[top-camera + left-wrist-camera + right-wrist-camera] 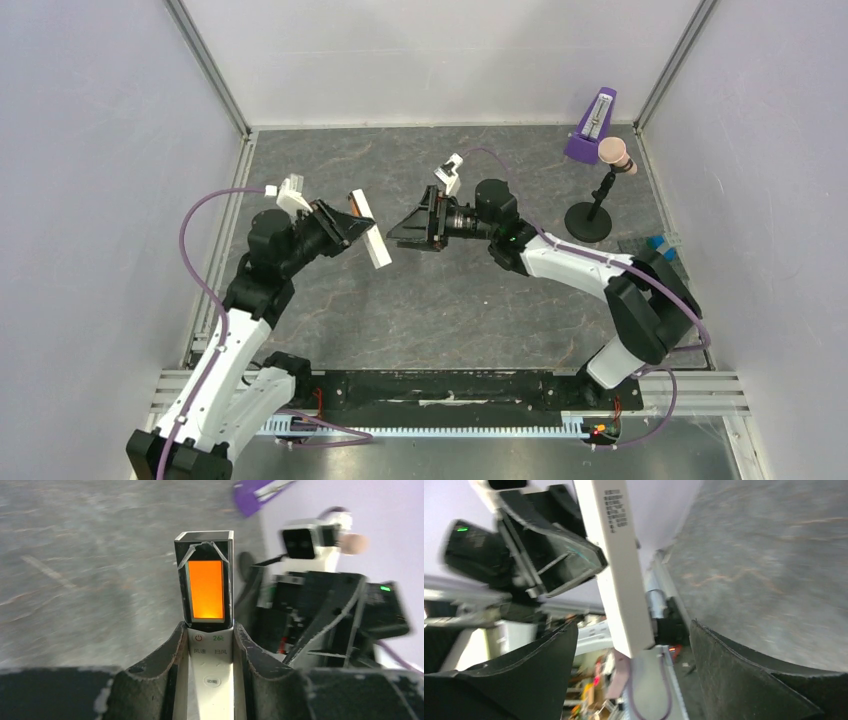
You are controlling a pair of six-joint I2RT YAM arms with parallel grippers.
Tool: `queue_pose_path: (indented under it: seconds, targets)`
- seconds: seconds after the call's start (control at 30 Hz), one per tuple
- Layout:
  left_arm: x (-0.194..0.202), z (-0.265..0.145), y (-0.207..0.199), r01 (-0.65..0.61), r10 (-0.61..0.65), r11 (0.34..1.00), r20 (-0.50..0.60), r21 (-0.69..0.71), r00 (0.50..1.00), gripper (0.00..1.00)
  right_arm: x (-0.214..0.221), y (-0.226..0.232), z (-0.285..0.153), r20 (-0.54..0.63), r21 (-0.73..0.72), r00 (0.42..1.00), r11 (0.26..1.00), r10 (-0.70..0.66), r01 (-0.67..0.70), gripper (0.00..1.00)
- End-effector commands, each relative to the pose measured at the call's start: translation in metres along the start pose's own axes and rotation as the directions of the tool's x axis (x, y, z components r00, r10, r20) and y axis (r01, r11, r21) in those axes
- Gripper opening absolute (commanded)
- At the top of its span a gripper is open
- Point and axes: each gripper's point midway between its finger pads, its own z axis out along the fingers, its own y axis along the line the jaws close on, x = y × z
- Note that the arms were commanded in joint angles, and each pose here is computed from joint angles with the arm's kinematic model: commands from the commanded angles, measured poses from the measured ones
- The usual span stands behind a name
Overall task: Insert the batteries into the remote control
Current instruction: Turn over the remote control at the center of the board.
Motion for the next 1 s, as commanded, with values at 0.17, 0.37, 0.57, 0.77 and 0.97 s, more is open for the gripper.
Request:
queue_pose_path:
  seconds: [0.17, 0.37, 0.57, 0.77, 0.97]
  targets:
    - [0.032, -0.007, 0.14, -0.253, 0.071, 0.768, -0.315, -0.588, 0.947, 0.02, -0.003, -0.117, -0.088, 0.052, 0.67, 0.968, 0.727, -0.246, 0.149, 0.86]
    - [0.061, 0.002, 0.189, -0.366, 0.075, 0.623, -0.412, -0.692, 0.908, 0.02, -0.008, -0.114, -0.14, 0.101, 0.793, 0.929, 0.592, -0.356, 0.14, 0.84]
    - [0.091, 0.01, 0.205, -0.435, 0.065, 0.568, -0.489, -0.699, 0.87, 0.03, -0.002, -0.105, -0.165, 0.16, 0.812, 0.914, 0.576, -0.372, 0.092, 0.82]
    - [0.104, 0.008, 0.222, -0.463, 0.045, 0.521, -0.518, -0.717, 0.854, 0.21, 0.003, -0.101, -0.184, 0.185, 0.839, 0.91, 0.542, -0.371, 0.05, 0.85]
    - [0.108, 0.014, 0.22, -0.448, 0.03, 0.541, -0.516, -0.712, 0.856, 0.55, -0.005, -0.089, -0.206, 0.208, 0.875, 0.887, 0.483, -0.413, 0.02, 0.88]
